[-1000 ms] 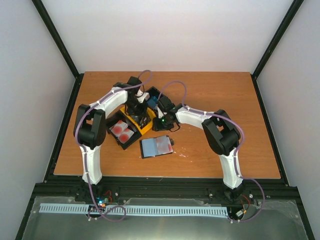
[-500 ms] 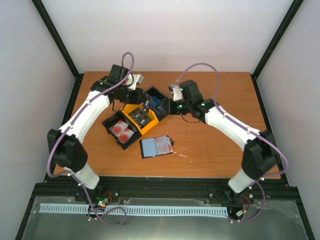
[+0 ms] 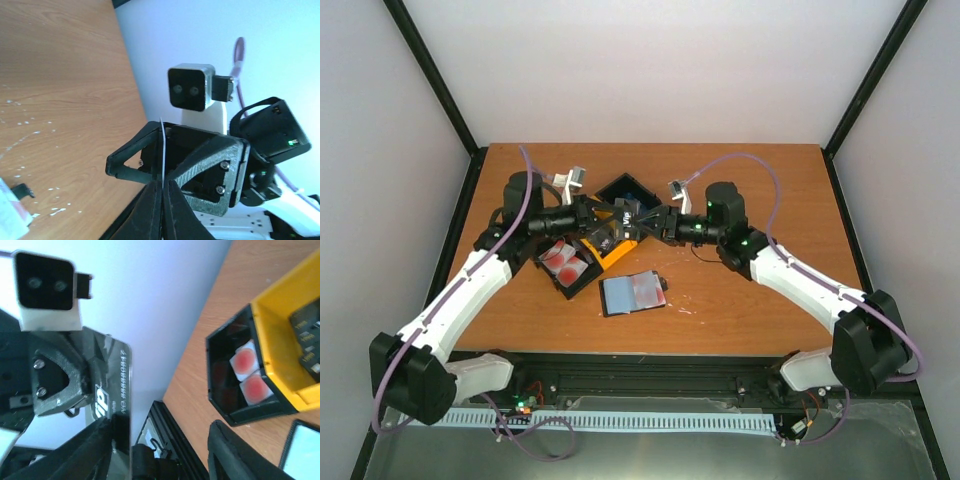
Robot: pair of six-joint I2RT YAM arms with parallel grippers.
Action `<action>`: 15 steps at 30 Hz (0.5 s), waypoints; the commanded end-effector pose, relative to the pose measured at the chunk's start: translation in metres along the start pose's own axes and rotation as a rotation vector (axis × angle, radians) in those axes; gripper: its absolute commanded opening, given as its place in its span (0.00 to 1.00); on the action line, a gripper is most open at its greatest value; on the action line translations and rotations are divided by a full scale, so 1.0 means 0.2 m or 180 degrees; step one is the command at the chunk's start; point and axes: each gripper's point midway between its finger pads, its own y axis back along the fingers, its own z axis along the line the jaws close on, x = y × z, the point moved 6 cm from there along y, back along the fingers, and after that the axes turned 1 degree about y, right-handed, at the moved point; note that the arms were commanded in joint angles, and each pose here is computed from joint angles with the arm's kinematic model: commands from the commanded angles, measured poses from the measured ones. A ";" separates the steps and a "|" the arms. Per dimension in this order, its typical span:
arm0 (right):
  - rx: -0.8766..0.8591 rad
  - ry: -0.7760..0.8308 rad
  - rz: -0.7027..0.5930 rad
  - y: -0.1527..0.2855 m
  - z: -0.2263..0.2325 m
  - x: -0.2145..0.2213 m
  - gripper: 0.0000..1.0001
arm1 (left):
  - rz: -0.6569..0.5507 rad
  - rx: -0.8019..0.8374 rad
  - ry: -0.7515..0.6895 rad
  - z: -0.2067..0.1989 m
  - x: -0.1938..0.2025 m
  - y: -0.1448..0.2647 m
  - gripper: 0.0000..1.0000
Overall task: Put the credit cards into the card holder
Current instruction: Pick up the credit card from the storage box.
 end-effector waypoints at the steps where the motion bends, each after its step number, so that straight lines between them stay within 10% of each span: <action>1: -0.0607 -0.0116 0.0004 0.02 0.15 0.01 0.47 | -0.0003 0.0502 -0.0032 -0.18 0.03 0.05 0.01; 9: -0.0849 -0.0251 0.0016 0.02 0.18 0.07 0.03 | -0.0024 0.0457 -0.0004 -0.17 0.08 0.08 0.01; 13: -0.0601 -0.0211 -0.0053 0.04 0.14 0.09 0.03 | -0.0086 -0.0003 0.0075 -0.06 0.11 0.09 0.59; 15: -0.0338 -0.0175 -0.0035 0.05 0.08 0.12 0.03 | -0.0102 -0.0377 0.0138 0.04 0.15 0.10 0.72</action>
